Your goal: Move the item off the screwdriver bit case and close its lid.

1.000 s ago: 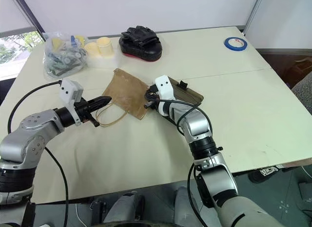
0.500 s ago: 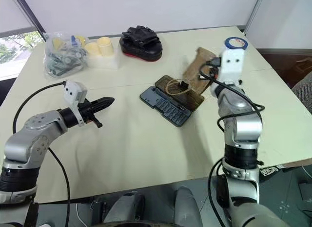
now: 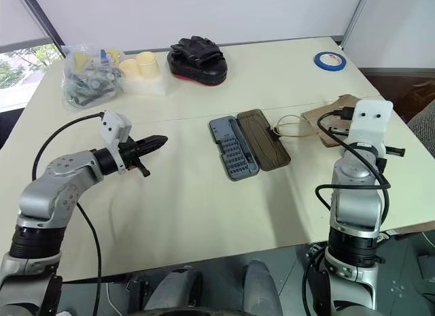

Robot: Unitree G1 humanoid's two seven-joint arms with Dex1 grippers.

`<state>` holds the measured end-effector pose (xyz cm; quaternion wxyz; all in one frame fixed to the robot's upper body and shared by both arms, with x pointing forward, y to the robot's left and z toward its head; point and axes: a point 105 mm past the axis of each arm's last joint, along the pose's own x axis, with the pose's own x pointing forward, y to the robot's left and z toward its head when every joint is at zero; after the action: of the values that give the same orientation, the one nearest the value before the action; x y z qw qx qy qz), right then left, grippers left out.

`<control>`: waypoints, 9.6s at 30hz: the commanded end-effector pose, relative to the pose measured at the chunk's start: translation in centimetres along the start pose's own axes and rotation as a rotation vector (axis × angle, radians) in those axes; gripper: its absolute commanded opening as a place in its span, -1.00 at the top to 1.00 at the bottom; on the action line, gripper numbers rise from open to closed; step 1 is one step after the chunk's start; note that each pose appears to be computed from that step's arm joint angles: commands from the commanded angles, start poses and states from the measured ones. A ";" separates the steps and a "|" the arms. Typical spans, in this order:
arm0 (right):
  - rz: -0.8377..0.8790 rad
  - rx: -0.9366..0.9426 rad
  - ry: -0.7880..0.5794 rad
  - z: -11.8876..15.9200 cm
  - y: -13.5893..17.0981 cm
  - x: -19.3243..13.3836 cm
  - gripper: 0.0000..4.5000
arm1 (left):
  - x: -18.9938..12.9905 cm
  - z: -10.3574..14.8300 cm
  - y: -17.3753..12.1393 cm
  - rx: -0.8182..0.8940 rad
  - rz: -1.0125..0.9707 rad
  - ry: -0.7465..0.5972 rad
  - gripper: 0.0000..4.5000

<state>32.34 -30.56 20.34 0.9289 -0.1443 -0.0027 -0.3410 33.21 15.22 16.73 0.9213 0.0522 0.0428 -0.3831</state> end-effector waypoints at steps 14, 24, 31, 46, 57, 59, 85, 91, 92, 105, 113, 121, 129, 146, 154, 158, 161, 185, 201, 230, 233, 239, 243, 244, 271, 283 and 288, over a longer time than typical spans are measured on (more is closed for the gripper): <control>-0.107 0.137 -0.150 4.4 -1.6 0.4 0.96 | -0.2 1.2 -0.1 0.047 0.000 -0.038 1.00; -0.259 -0.097 -0.104 3.0 -3.4 0.0 0.96 | 0.2 1.1 -0.3 0.043 -0.013 -0.042 1.00; -0.231 -0.122 -0.001 0.6 -2.6 -0.8 0.96 | 0.4 1.1 -0.4 0.049 -0.027 -0.034 1.00; -0.275 0.011 0.032 1.6 -4.1 -1.2 -0.95 | 0.6 1.2 -0.2 0.051 -0.033 -0.035 1.00; 0.259 0.222 -0.154 8.7 3.7 -1.1 -0.95 | 1.0 1.3 -0.1 0.052 -0.034 -0.045 1.00; 0.373 0.254 -0.089 8.4 5.4 -1.2 -0.95 | 1.1 1.3 -0.1 0.052 -0.034 -0.047 1.00; 1.125 -0.102 0.553 -0.7 10.3 -8.2 -0.95 | 1.6 0.7 -0.7 0.042 -0.025 -0.069 1.00; 1.059 -0.092 0.593 -2.1 10.4 -8.1 -0.95 | 1.6 0.6 -0.8 0.044 -0.023 -0.067 1.00; 1.052 -0.091 0.597 -2.2 10.4 -8.1 -0.95 | 1.6 0.6 -0.9 0.044 -0.022 -0.067 1.00; 0.968 -0.046 0.635 -3.1 9.8 -7.1 -0.95 | 1.5 0.4 -1.3 0.045 -0.024 -0.063 1.00; 0.866 -0.016 0.744 -6.4 9.3 -6.6 -0.95 | 1.6 0.4 -1.4 0.049 -0.028 -0.061 1.00; 0.854 -0.010 0.770 -7.3 9.4 -6.8 -0.61 | 1.5 0.5 -1.3 0.052 -0.024 -0.060 1.00; 0.854 -0.011 0.769 -7.5 9.2 -6.9 0.97 | 1.4 0.6 -1.2 0.055 -0.019 -0.059 1.00; 1.159 -0.173 0.557 -5.1 12.4 -9.1 0.97 | 1.7 0.8 -0.9 0.061 -0.014 -0.065 1.00; 1.461 -0.494 0.160 -1.4 15.4 -9.2 0.97 | 1.5 0.9 -0.7 0.066 -0.001 -0.072 1.00; 1.577 -0.651 0.040 -0.9 15.8 -9.2 0.97 | 1.6 0.9 -0.7 0.067 0.003 -0.075 1.00; 1.651 -0.805 -0.037 -0.8 15.8 -9.0 0.97 | 1.5 1.0 -0.6 0.068 0.008 -0.077 1.00; 1.514 -1.382 -0.531 1.7 18.7 -3.6 0.97 | 1.3 1.0 -0.6 0.066 0.021 -0.082 1.00; 1.583 -1.404 -0.400 0.0 17.5 -4.0 0.97 | 1.5 1.0 -0.6 0.068 0.016 -0.081 1.00; 1.462 -0.776 -0.275 5.9 16.7 -5.9 -1.00 | 2.4 0.4 -5.0 0.084 -0.509 0.089 1.00; 1.416 -0.747 -0.279 6.3 16.7 -5.6 -1.00 | 2.7 -1.4 -6.1 0.119 -0.599 0.164 1.00; 1.359 -0.688 -0.266 6.8 16.8 -5.0 -1.00 | 3.1 -4.2 -6.9 0.135 -0.664 0.227 1.00; 1.335 -0.695 -0.244 6.2 16.4 -4.6 -1.00 | 3.2 -5.3 -7.8 0.125 -0.704 0.249 1.00; 1.335 -0.694 -0.242 6.1 16.4 -4.6 -1.00 | 3.1 -5.5 -7.9 0.127 -0.707 0.254 1.00; 1.496 -0.502 0.106 0.5 18.3 -3.8 -1.00 | 3.6 -8.2 -7.4 0.179 -0.638 0.288 1.00; 1.508 -0.499 0.115 -0.9 18.9 -4.2 -1.00 | 3.4 -8.1 -7.4 0.178 -0.625 0.284 1.00; 1.501 -0.495 0.118 -1.0 18.9 -3.8 -1.00 | 3.4 -8.0 -7.6 0.175 -0.621 0.278 1.00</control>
<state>40.92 -14.68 13.06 0.8456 -0.2885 0.2338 0.3836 29.98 7.79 9.26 0.7333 0.1630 0.1170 -0.6496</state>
